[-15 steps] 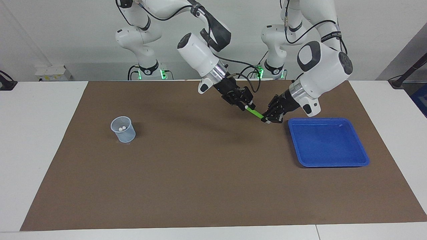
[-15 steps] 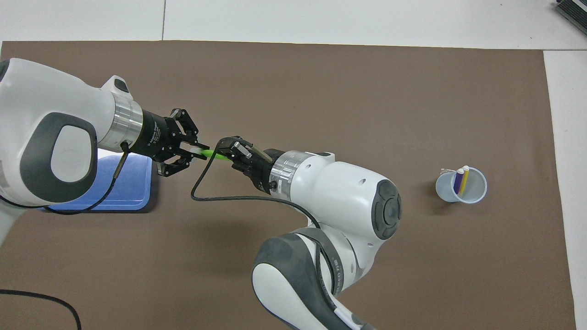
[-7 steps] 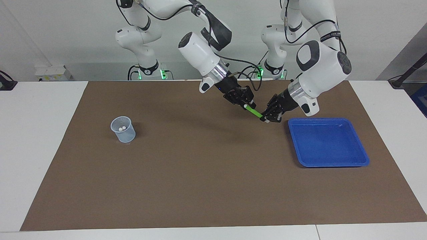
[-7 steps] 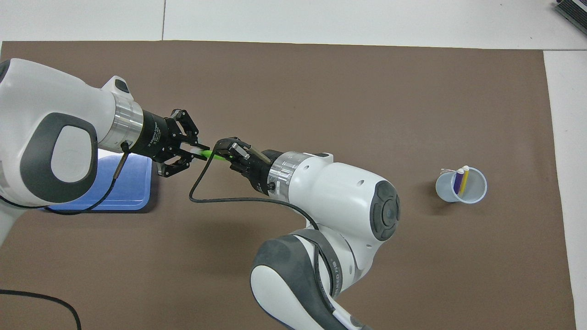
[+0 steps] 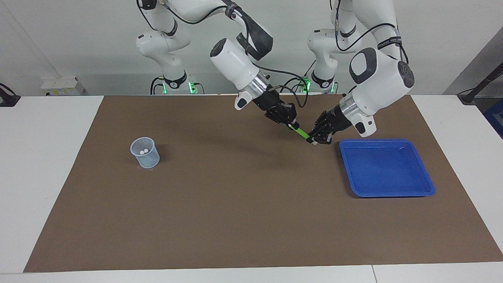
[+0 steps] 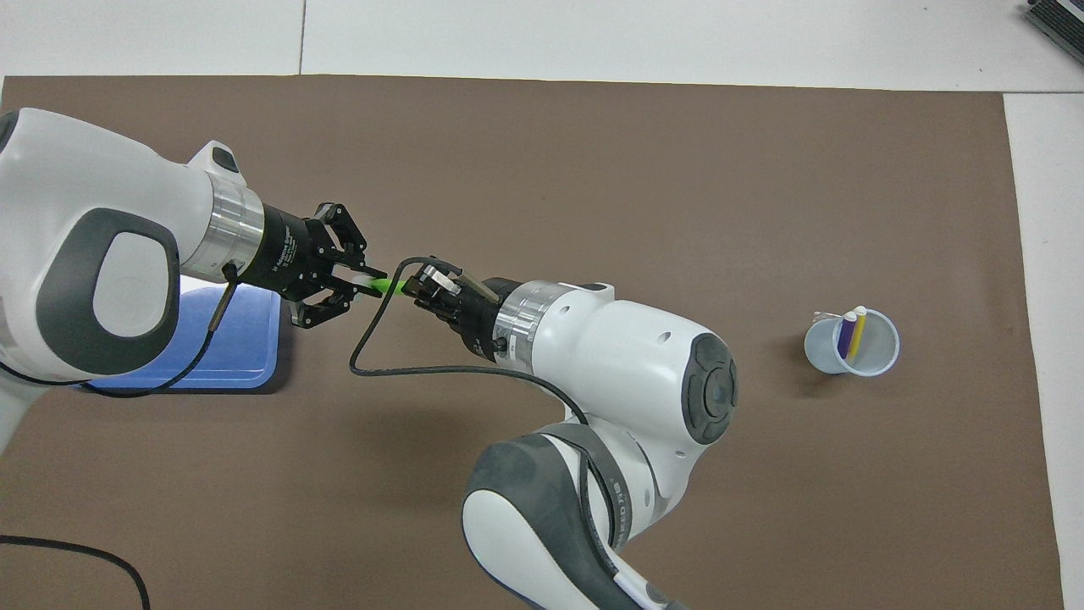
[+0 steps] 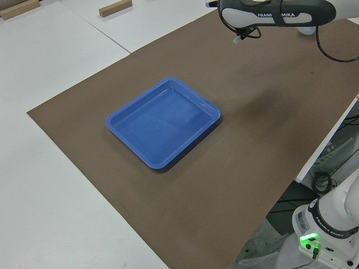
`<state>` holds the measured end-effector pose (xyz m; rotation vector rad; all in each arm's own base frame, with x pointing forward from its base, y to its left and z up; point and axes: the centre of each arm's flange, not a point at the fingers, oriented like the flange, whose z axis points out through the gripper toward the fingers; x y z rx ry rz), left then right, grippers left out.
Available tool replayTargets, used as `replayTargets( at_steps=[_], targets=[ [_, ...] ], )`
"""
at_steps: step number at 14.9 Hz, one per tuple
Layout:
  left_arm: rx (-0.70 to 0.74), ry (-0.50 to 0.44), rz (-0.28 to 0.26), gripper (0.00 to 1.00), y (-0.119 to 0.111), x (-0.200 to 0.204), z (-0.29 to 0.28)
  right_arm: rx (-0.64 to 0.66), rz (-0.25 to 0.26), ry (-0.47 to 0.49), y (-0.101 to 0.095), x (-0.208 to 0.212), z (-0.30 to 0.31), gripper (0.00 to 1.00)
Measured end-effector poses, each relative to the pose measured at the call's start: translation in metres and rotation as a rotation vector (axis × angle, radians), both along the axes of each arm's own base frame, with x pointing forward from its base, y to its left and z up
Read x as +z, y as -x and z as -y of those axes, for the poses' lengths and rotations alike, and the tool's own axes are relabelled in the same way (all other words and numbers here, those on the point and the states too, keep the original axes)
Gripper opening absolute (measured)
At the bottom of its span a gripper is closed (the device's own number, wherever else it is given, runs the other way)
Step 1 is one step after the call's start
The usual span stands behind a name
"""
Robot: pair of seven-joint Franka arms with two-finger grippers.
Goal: Transfer and insert pens with both arms
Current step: 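Grasp the green pen with the right gripper and open the left gripper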
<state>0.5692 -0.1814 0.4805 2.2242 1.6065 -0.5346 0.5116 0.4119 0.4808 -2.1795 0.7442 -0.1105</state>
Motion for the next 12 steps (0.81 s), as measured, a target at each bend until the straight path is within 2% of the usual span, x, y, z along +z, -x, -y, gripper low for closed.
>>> replayTargets(
  at_steps=[6,7,9,11,12],
  targets=[
    [-0.022,0.001,0.004,0.18,0.001,-0.002,0.002,0.021,-0.005,0.009,-0.001,0.000,0.001,0.19],
    [-0.041,0.003,0.005,0.24,0.003,-0.002,0.004,0.065,-0.006,0.032,-0.003,-0.003,0.005,0.19],
    [-0.053,0.005,0.011,0.46,0.005,0.001,0.007,0.169,-0.007,0.101,-0.012,-0.012,0.021,0.19],
    [-0.055,0.005,0.013,0.50,0.006,0.004,0.007,0.273,-0.002,0.208,-0.022,-0.016,0.043,0.19],
    [-0.056,0.006,0.013,0.56,0.006,0.004,0.007,0.328,-0.009,0.274,-0.026,-0.015,0.057,0.19]
  ],
)
